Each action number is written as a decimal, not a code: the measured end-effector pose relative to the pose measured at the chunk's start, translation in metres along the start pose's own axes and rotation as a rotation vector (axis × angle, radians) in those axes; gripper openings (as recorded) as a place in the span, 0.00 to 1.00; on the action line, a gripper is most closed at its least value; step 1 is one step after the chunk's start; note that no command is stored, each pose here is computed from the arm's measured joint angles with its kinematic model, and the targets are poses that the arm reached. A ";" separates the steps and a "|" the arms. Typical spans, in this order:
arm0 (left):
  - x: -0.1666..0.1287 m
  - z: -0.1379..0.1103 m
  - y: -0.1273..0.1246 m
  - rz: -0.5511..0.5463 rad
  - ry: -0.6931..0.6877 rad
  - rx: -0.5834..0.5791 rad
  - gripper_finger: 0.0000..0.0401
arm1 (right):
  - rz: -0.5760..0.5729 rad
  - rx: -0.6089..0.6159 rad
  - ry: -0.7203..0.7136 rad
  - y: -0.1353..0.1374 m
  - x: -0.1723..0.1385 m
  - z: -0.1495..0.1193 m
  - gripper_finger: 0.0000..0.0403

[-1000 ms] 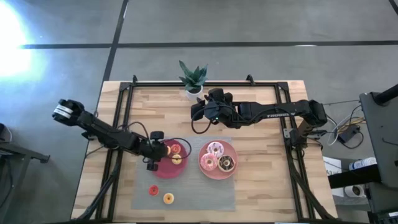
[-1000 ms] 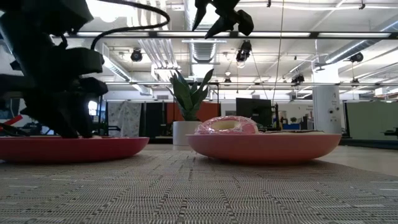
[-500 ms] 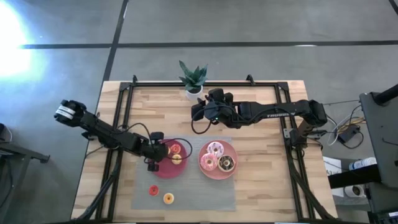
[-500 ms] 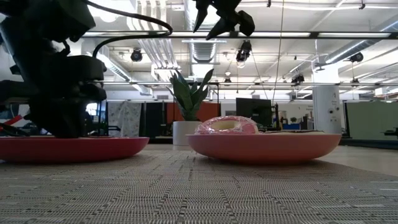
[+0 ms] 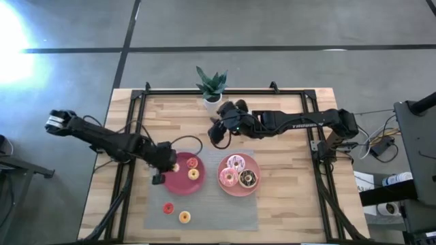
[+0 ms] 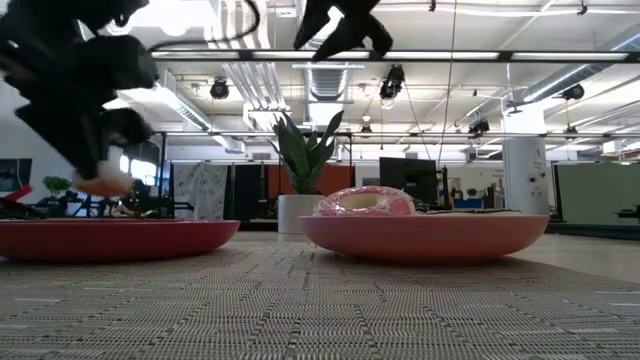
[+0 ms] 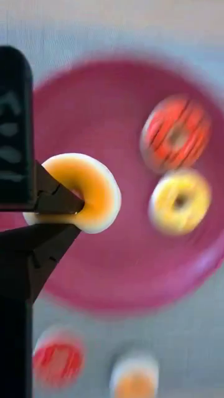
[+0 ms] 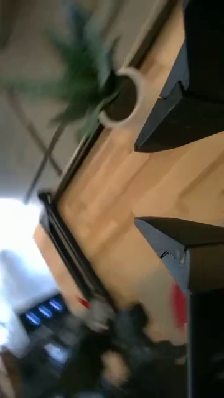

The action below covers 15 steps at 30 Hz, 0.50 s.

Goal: Pick & Place donuts
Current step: Put the small white donut on the dark pink plate

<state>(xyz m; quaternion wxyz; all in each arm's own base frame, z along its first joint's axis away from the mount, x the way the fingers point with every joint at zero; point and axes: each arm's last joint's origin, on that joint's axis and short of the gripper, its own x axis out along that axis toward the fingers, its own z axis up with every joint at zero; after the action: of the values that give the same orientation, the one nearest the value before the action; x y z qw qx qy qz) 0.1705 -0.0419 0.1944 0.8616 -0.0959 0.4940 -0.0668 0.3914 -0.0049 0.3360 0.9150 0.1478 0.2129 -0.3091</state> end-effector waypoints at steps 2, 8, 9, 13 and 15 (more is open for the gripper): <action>-0.003 -0.005 0.006 -0.165 0.018 -0.064 0.00 | 0.068 -0.141 0.011 0.005 -0.002 -0.001 0.42; -0.004 -0.007 0.025 -0.564 -0.050 -0.220 0.00 | 0.158 -0.223 0.031 0.010 -0.003 -0.002 0.42; -0.005 -0.007 0.029 -0.586 -0.075 -0.239 0.00 | 0.225 -0.214 0.045 0.012 -0.001 -0.002 0.42; -0.005 -0.006 0.046 -0.635 -0.172 -0.296 0.00 | 0.468 -0.200 0.113 0.024 0.013 -0.011 0.42; -0.004 -0.007 0.055 -0.678 -0.216 -0.349 0.00 | 0.512 -0.203 0.162 0.029 0.023 -0.021 0.42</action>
<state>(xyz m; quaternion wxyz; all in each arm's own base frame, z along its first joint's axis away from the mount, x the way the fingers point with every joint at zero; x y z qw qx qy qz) 0.1632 0.0123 0.1815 0.8084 -0.4050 0.3446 -0.2523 0.4202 0.0141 0.3109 0.9534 0.1288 0.2710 -0.0323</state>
